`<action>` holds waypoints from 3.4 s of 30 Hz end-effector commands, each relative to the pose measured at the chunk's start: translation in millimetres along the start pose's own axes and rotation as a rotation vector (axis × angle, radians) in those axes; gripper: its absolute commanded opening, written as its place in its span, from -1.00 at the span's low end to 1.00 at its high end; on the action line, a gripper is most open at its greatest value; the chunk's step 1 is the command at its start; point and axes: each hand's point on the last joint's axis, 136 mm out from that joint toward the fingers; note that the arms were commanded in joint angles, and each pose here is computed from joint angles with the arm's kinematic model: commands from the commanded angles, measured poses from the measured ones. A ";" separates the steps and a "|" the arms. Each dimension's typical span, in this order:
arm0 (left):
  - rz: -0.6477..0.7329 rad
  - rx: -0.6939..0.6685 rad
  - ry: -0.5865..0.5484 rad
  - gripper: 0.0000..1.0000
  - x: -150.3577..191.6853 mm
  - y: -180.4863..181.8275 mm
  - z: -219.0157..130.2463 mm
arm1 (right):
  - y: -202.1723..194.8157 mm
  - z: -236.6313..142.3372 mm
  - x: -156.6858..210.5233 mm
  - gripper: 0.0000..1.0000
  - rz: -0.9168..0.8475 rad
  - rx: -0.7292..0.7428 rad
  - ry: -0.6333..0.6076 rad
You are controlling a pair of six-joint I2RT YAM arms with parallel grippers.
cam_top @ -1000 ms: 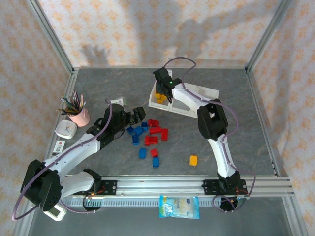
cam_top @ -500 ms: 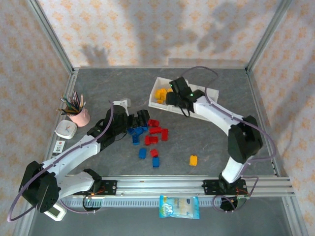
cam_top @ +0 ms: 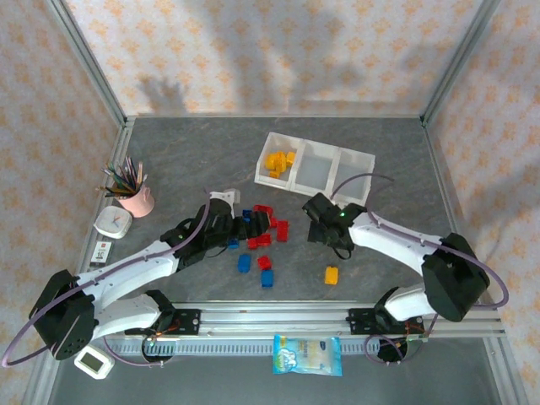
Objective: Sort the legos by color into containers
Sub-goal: Pick up the lego from the bottom-center of the table, then place the lego in the container, then pick up the lego from the center of the table.
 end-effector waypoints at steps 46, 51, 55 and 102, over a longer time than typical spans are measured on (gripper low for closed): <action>0.046 -0.084 -0.143 0.99 -38.1 -8.3 -39.1 | 75.8 -47.2 -21.7 -0.32 -0.025 -0.197 -0.140; 0.034 -0.105 -0.184 0.98 -55.0 3.3 -44.7 | 130.2 -55.7 -78.6 -0.31 -0.072 -0.252 -0.261; 0.023 -0.113 -0.199 0.98 -65.4 13.6 -43.7 | 170.4 -48.6 -117.1 -0.31 -0.100 -0.284 -0.292; 0.013 -0.108 -0.194 0.99 -75.2 30.6 -47.3 | 202.4 -57.0 -123.3 0.24 -0.199 -0.391 -0.247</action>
Point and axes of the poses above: each hand's point on the last joint's axis, 136 mm out from that joint toward the fingers, its own z axis out along the fingers, its own y axis along the line the jaws close on, x = y × z, and after that the axes turned 12 degrees about z, right-handed
